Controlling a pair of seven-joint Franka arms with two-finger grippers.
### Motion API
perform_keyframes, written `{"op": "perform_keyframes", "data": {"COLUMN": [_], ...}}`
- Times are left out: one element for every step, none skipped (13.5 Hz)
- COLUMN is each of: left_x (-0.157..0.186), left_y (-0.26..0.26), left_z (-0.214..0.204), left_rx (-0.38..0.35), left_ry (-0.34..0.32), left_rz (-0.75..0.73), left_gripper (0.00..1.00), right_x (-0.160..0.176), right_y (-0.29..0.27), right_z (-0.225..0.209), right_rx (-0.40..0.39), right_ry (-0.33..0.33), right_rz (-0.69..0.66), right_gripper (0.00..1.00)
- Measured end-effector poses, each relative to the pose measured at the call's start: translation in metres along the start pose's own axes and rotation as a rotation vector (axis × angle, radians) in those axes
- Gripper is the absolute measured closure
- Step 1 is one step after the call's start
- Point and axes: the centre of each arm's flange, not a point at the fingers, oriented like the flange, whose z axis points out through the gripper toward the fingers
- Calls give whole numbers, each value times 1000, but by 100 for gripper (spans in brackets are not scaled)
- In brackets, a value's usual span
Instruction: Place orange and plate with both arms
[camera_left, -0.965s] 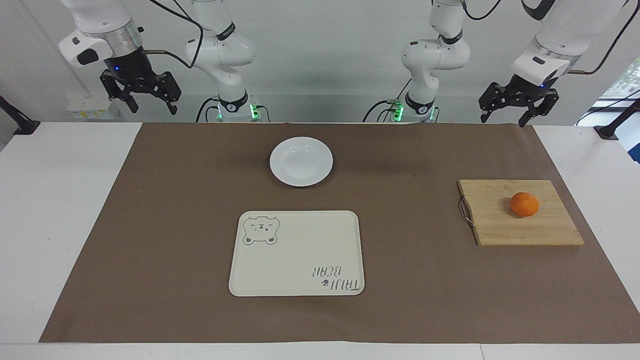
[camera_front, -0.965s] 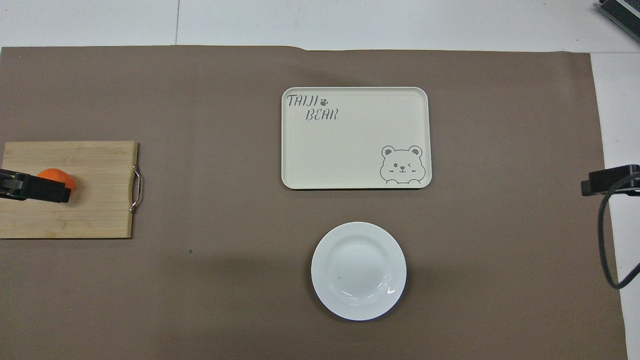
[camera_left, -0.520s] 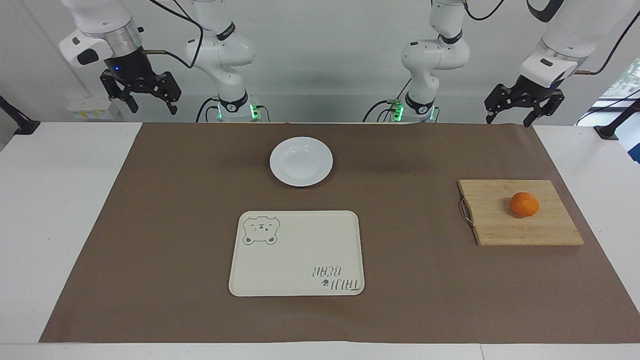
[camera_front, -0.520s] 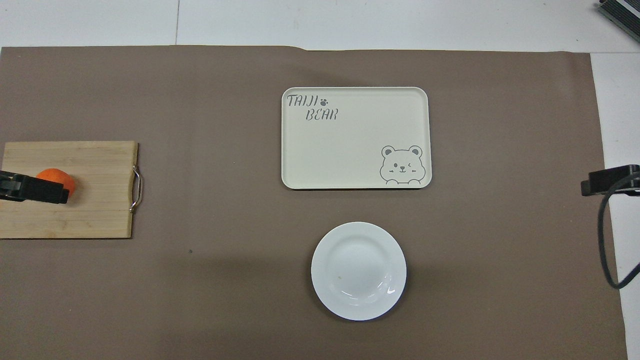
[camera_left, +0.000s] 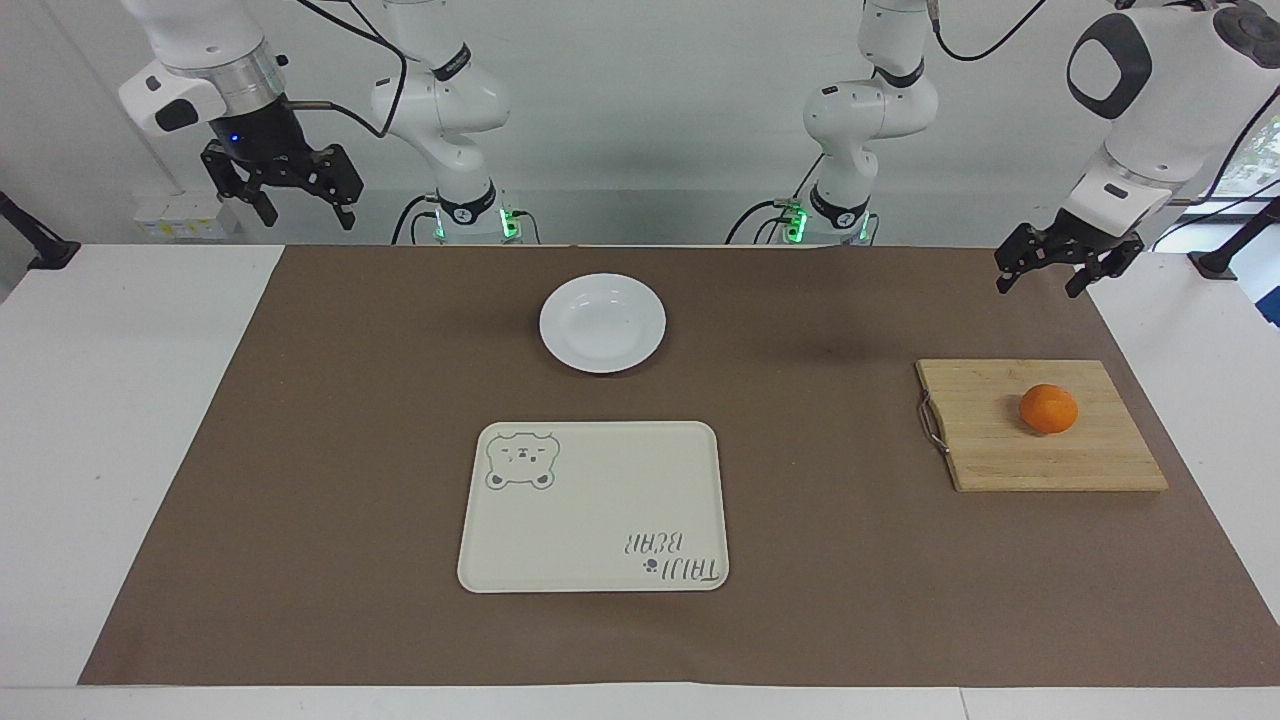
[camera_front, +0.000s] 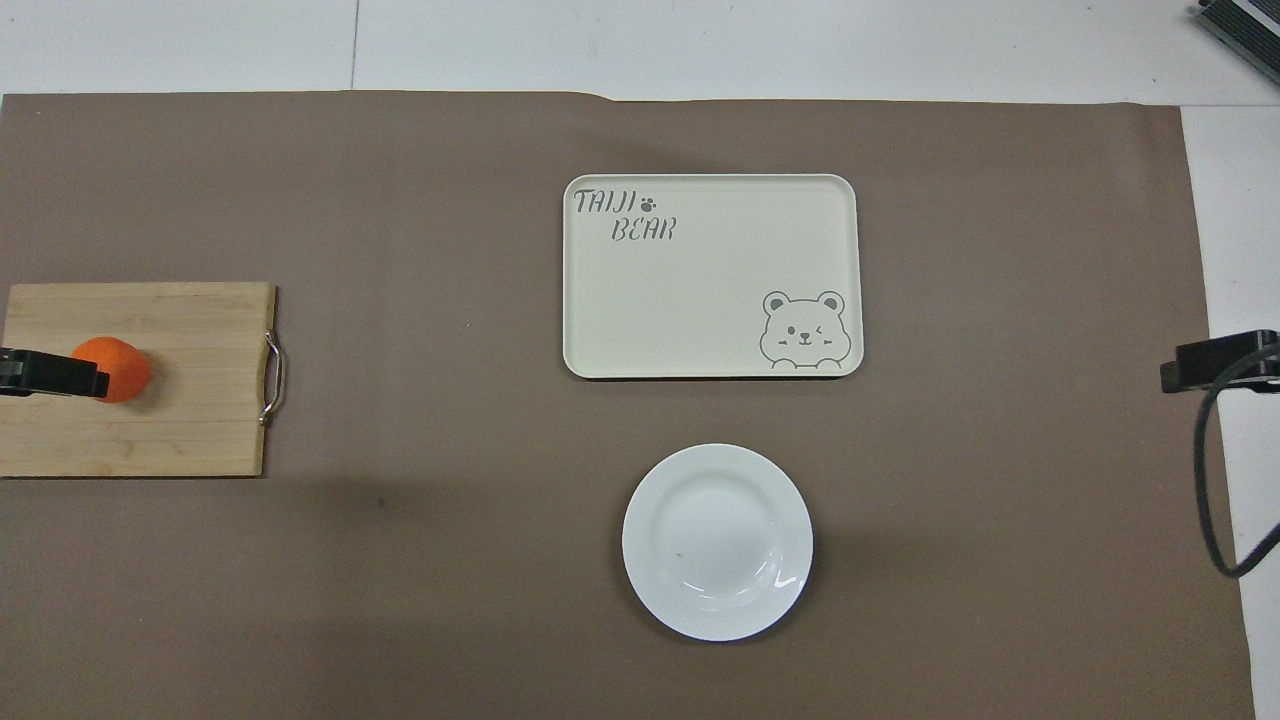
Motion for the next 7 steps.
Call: {"op": "perform_keyframes", "data": {"left_x": [0, 0, 0, 2, 4, 6, 8], "left_y": [-7, -13, -21, -30, -39, -46, -50], "left_z": [10, 20, 31, 43, 57, 71, 84], "left_rx": [2, 4, 5, 5, 7, 8, 10], "left_ry": [8, 14, 15, 17, 19, 23, 26], "left_rz": [-6, -11, -10, -7, -8, -10, -11], "left_gripper": [0, 0, 0, 0, 0, 0, 0], "right_x": [0, 0, 0, 0, 0, 0, 0], "right_y": [0, 0, 0, 0, 0, 0, 0], "right_z": [0, 0, 0, 0, 0, 0, 0], "right_rx": [0, 0, 0, 0, 0, 0, 0], "right_ry": [0, 0, 0, 0, 0, 0, 0], "right_rz": [0, 0, 0, 0, 0, 0, 0], "right_gripper": [0, 0, 0, 0, 0, 0, 0]}}
